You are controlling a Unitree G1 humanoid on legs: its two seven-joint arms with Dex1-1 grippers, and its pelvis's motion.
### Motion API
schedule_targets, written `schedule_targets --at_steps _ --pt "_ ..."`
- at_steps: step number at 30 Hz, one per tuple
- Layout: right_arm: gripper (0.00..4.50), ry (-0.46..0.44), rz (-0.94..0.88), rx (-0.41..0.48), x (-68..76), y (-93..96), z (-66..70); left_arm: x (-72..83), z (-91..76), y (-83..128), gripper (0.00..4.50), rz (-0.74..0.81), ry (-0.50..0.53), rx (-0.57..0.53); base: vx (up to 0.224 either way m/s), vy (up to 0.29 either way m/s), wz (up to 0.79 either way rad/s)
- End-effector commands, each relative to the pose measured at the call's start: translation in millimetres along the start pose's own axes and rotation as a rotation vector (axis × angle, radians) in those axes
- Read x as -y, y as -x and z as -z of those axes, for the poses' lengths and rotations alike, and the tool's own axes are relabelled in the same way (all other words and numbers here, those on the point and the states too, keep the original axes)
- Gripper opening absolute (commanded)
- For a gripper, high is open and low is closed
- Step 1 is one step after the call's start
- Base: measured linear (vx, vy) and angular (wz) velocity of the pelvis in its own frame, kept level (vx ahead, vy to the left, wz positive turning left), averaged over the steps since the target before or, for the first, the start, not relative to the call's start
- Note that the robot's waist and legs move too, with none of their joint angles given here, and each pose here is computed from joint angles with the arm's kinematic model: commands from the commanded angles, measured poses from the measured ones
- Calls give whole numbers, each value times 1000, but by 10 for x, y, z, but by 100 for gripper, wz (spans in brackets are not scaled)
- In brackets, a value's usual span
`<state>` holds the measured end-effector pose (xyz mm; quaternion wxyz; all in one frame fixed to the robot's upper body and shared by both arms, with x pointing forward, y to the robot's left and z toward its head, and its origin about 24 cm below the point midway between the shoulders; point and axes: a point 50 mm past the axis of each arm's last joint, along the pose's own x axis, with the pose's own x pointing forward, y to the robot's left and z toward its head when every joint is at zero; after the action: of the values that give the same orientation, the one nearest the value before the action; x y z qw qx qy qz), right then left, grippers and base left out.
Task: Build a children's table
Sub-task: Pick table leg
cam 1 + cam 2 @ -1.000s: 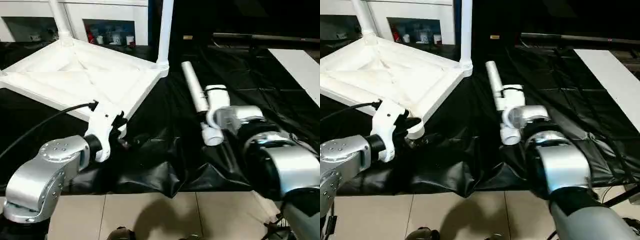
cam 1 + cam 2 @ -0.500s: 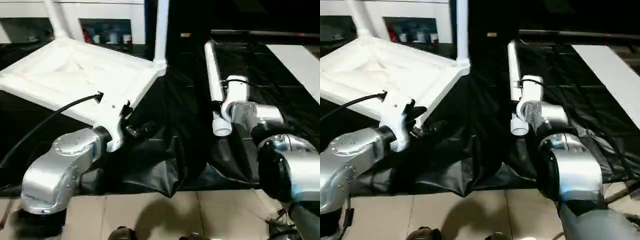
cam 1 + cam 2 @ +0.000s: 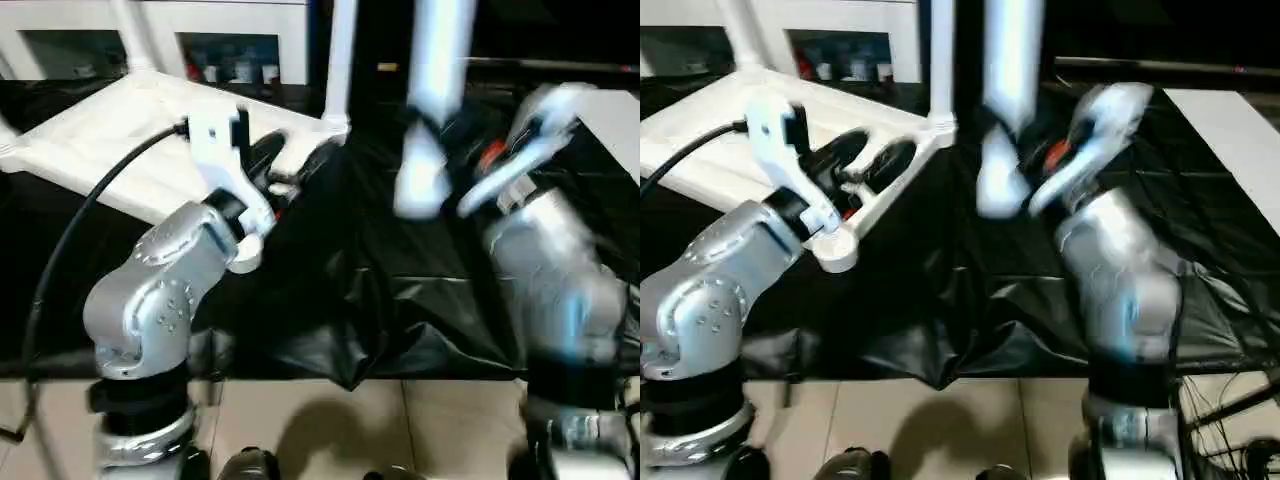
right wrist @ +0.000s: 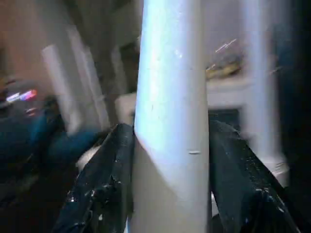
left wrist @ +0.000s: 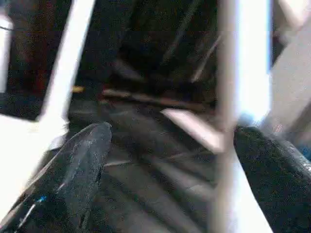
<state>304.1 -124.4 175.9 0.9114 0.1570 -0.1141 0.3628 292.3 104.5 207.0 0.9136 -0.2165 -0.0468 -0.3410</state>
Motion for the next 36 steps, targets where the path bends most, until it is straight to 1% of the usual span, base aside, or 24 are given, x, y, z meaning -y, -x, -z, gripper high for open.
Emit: schedule_targets --at_steps 1,4,10,14,17,21,22,23,24,25,26,27,28,29,30,33,34,36 --pt "182 17 -95 -6 -124 -13 -76 105 -62 -23 450 83 38 11 0 0 0" --pt "182 17 -133 -39 -179 3 -43 141 -89 -52 450 109 77 23 0 0 0" --pt "182 -22 -239 -108 -272 49 7 123 -100 -92 450 107 103 17 0 0 0" --pt "182 -37 -270 -133 -299 80 27 129 -110 -104 450 115 141 10 0 0 0" --pt "182 -50 -284 -144 -309 92 35 127 -117 -107 450 114 149 13 0 0 0" --pt "182 -62 -306 -177 -324 120 66 90 -121 -105 450 91 187 16 0 0 0" --pt "182 -58 -309 -182 -327 121 72 82 -118 -102 433 88 190 9 0 0 0" --pt "182 -39 -311 -188 -337 115 77 54 -109 -100 422 65 190 -4 0 0 0" --pt "182 -30 -312 -190 -341 112 78 42 -106 -99 422 52 190 -9 0 0 0" --pt "182 14 -295 -199 -343 90 88 10 -103 -99 412 15 175 -20 0 0 0" --pt "182 61 -275 -203 -339 68 96 -17 -105 -101 412 -18 161 -26 0 0 0" --pt "182 66 -273 -204 -339 66 97 -19 -106 -101 402 -21 160 -26 0 0 0" --pt "182 145 -211 -204 -317 9 122 -83 -128 -110 388 -92 147 -13 0 0 0" --pt "182 176 -179 -202 -304 -19 133 -116 -143 -114 388 -127 148 0 0 0 0" --pt "182 245 -150 -207 -306 -52 163 -151 -161 -119 376 -158 152 18 0 0 0" --pt "182 383 -116 -207 -349 -110 219 -201 -184 -125 364 -212 168 50 0 0 0" --pt "182 400 -93 -205 -382 -146 257 -204 -181 -129 338 -223 188 55 0 0 0" --pt "182 429 -79 -196 -411 -171 273 -198 -175 -134 334 -229 203 58 0 0 0"
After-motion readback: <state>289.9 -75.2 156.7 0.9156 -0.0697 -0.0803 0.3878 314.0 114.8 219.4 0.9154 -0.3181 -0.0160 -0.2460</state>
